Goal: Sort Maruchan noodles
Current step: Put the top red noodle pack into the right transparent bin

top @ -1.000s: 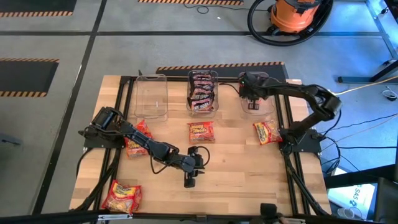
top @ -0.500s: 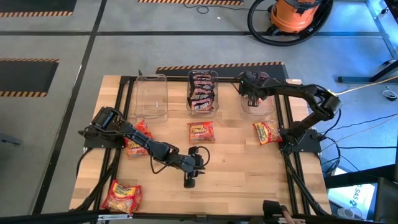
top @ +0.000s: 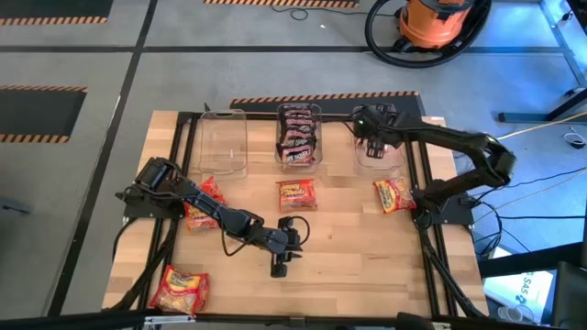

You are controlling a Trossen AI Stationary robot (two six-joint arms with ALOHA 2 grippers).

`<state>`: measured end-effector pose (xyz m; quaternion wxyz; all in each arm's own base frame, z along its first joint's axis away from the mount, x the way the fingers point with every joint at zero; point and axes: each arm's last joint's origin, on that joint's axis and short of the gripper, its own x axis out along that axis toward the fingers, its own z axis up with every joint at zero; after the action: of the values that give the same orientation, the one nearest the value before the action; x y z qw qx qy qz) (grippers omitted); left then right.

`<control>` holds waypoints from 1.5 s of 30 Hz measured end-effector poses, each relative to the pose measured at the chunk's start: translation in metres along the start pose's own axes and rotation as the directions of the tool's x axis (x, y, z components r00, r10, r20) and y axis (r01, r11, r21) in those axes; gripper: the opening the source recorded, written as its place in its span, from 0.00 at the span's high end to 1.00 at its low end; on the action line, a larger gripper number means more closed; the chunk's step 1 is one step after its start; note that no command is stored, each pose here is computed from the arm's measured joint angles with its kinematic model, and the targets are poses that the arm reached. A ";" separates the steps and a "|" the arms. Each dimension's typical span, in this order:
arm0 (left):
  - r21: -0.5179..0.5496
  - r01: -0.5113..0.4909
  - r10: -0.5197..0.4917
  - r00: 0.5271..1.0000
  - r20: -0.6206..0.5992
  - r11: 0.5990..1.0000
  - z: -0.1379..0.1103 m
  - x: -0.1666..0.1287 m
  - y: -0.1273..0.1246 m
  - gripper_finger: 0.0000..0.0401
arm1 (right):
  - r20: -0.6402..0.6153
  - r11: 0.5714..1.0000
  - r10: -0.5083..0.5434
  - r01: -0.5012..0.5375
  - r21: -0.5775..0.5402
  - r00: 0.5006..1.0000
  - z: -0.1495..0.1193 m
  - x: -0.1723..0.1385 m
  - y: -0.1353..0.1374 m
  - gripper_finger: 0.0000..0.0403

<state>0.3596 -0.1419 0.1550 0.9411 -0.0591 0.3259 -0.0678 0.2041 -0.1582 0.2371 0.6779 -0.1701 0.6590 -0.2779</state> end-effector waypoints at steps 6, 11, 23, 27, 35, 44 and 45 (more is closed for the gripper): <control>-0.005 0.002 -0.002 1.000 0.000 1.000 0.000 0.000 -0.001 0.79 | 0.087 0.972 0.102 -0.118 0.204 0.991 -0.011 -0.058 0.002 0.39; -0.014 -0.003 0.003 1.000 0.005 1.000 -0.001 -0.001 -0.005 0.79 | 0.176 0.832 0.410 -0.446 0.331 0.895 -0.029 -0.095 0.032 0.46; -0.023 -0.013 0.014 1.000 0.026 1.000 0.000 -0.001 -0.006 0.79 | -0.069 0.790 0.534 -0.468 0.395 0.843 -0.052 -0.067 0.108 0.88; -0.025 -0.007 0.008 1.000 0.028 1.000 0.000 -0.001 -0.008 0.79 | -0.218 0.829 0.513 -0.414 0.375 0.830 -0.058 -0.042 0.126 0.98; -0.040 -0.003 0.004 1.000 0.028 0.999 -0.001 -0.002 -0.010 0.79 | -0.401 0.871 0.478 -0.362 0.333 0.781 -0.057 -0.016 0.147 0.96; -0.041 -0.015 0.016 0.999 0.031 0.999 -0.001 -0.002 -0.009 0.79 | -0.156 0.751 0.642 -0.574 0.327 0.751 -0.023 -0.039 0.173 0.96; -0.040 -0.022 0.023 0.999 0.033 0.999 0.000 -0.002 -0.009 0.79 | -0.108 0.727 0.665 -0.607 0.321 0.739 -0.018 -0.042 0.176 0.96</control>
<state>0.3573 -0.1505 0.1570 0.9458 -0.0755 0.3118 -0.0496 0.2139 0.0082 0.1640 0.6728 0.1908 0.7030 -0.1295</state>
